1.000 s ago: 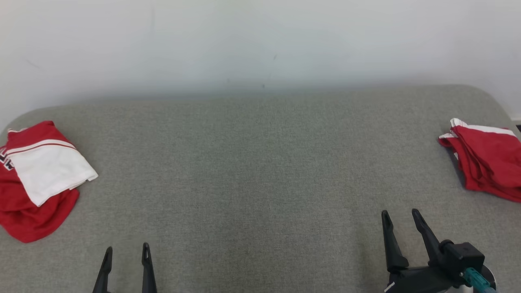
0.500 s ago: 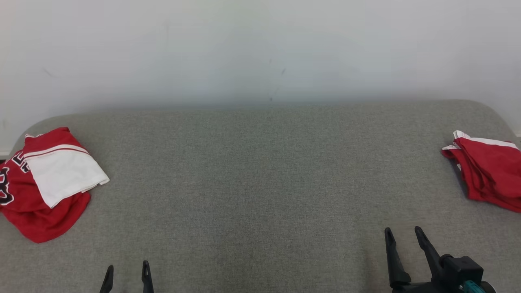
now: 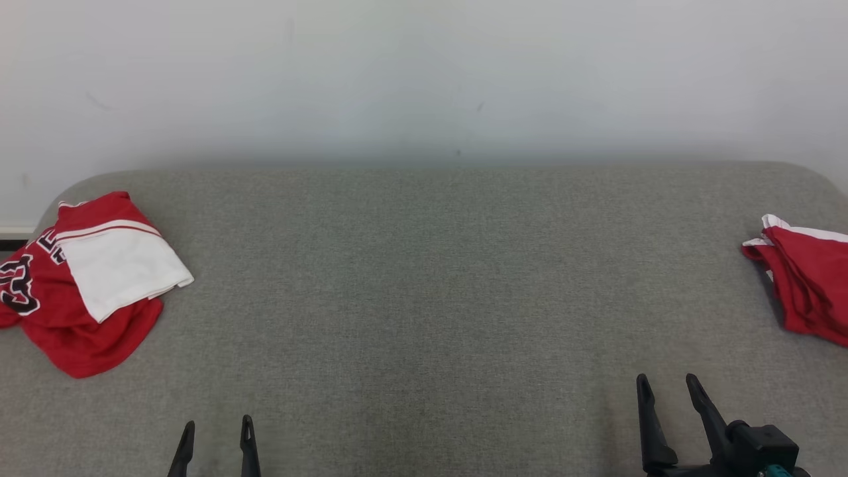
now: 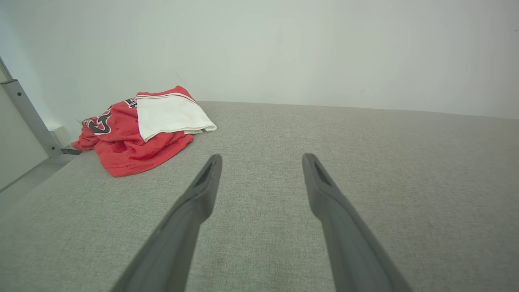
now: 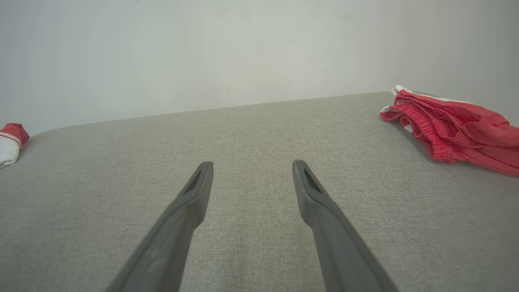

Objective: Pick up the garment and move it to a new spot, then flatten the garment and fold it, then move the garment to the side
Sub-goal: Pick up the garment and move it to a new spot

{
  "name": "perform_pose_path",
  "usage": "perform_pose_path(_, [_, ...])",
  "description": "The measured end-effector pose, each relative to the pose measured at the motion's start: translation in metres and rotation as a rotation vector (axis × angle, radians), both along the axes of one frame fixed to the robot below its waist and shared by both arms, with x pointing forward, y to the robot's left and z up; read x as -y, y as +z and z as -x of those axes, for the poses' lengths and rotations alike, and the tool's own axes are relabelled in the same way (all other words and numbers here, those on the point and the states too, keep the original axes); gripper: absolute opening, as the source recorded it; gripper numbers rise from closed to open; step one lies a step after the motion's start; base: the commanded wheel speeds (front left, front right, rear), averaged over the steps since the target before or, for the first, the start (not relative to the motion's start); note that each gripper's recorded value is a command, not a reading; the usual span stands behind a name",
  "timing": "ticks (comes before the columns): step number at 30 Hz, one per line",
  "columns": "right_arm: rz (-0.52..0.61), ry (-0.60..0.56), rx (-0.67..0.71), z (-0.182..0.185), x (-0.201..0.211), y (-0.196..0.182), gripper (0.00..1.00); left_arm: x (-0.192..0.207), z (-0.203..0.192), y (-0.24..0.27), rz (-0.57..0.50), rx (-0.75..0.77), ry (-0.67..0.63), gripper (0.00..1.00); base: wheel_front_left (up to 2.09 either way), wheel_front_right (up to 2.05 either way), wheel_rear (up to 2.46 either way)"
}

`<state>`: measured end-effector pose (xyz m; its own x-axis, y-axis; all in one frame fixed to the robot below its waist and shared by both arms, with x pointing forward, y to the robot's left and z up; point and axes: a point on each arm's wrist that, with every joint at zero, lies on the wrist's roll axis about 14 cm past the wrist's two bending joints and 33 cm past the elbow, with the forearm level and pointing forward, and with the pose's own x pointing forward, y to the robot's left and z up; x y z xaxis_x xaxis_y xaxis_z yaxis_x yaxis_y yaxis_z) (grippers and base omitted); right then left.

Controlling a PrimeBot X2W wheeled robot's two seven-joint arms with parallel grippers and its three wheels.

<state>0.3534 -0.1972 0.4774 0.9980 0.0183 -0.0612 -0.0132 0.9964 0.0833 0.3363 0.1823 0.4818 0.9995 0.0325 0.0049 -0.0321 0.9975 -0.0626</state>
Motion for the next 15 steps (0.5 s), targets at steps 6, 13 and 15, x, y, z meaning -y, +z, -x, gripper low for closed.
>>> perform_pose_path(6, [-0.011, 0.045, -0.004, -0.008, -0.016, -0.002, 1.0, -0.011, 0.005, 0.002, -0.002, 0.006, 0.039, 1.0, 0.0, 0.0, 0.0])
perform_pose_path(13, [-0.022, 0.147, 0.002, -0.022, -0.051, -0.002, 1.0, -0.039, 0.024, 0.003, -0.01, 0.008, 0.133, 1.0, 0.0, 0.0, 0.0])
perform_pose_path(15, [-0.025, 0.184, 0.001, -0.025, -0.063, -0.003, 1.0, -0.048, 0.032, 0.003, -0.011, 0.008, 0.166, 1.0, 0.0, 0.0, 0.0])
